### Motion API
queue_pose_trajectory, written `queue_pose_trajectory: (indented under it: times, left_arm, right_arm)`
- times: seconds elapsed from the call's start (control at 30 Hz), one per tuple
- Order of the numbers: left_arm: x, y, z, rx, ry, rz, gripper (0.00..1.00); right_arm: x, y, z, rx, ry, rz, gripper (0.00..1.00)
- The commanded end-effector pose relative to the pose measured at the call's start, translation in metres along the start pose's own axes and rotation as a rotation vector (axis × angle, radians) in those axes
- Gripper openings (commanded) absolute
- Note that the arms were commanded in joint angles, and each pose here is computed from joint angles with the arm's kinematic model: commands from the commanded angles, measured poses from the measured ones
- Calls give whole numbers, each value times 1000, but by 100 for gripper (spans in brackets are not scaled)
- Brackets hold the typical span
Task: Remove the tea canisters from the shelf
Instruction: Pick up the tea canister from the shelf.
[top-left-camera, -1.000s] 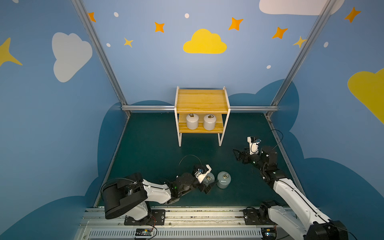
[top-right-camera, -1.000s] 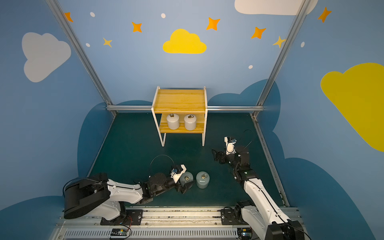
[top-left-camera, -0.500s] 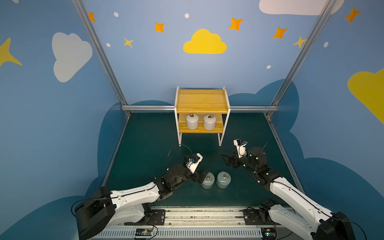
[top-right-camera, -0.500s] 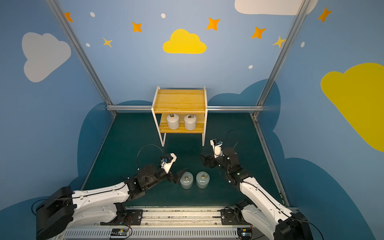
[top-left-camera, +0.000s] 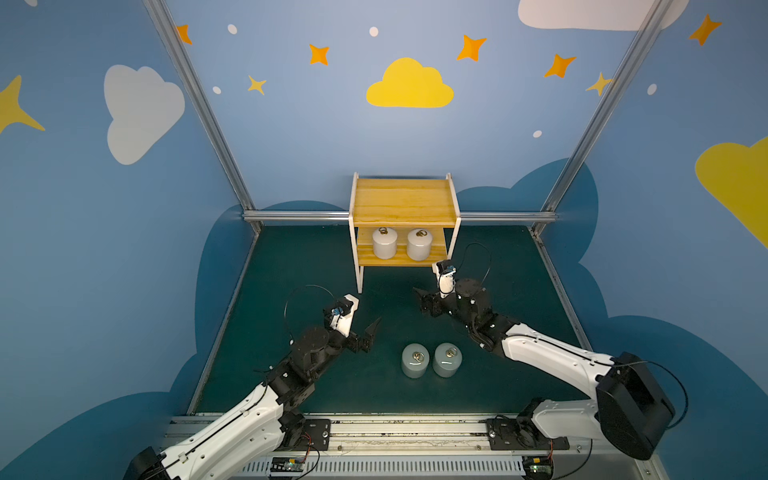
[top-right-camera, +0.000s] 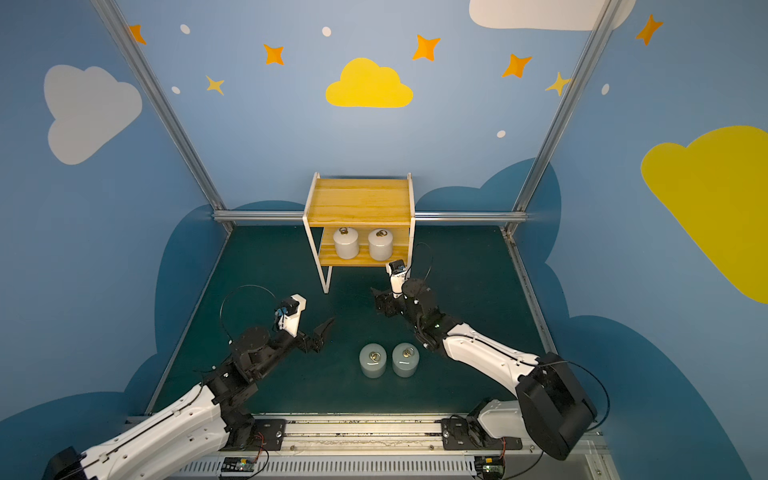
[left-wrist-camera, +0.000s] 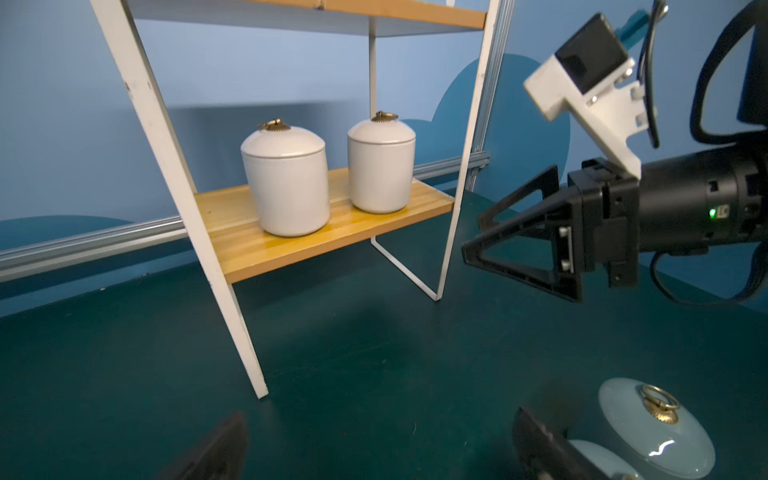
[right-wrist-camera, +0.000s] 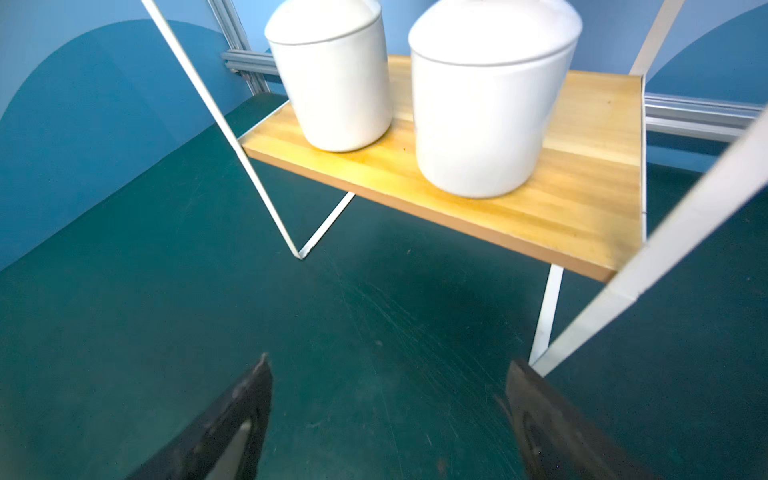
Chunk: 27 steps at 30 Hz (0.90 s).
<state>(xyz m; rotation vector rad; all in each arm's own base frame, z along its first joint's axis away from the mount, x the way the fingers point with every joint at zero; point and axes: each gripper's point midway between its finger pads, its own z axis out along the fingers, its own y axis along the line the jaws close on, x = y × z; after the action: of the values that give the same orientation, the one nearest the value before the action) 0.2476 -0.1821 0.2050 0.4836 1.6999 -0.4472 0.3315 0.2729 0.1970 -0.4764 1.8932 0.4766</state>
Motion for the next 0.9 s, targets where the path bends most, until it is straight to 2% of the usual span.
queue_pose_trajectory:
  times: [0.0, 0.37, 0.87]
  left_arm:
    - [13, 2, -3, 1, 42, -1, 100]
    - [11, 8, -7, -22, 18, 6, 100]
    - [12, 10, -7, -30, 12, 7, 100]
  right_arm:
    - [-41, -1, 12, 43, -125, -1, 90]
    - [-59, -4, 49, 107, -175, -60, 91]
    - [-66, -25, 74, 220, -199, -72, 91]
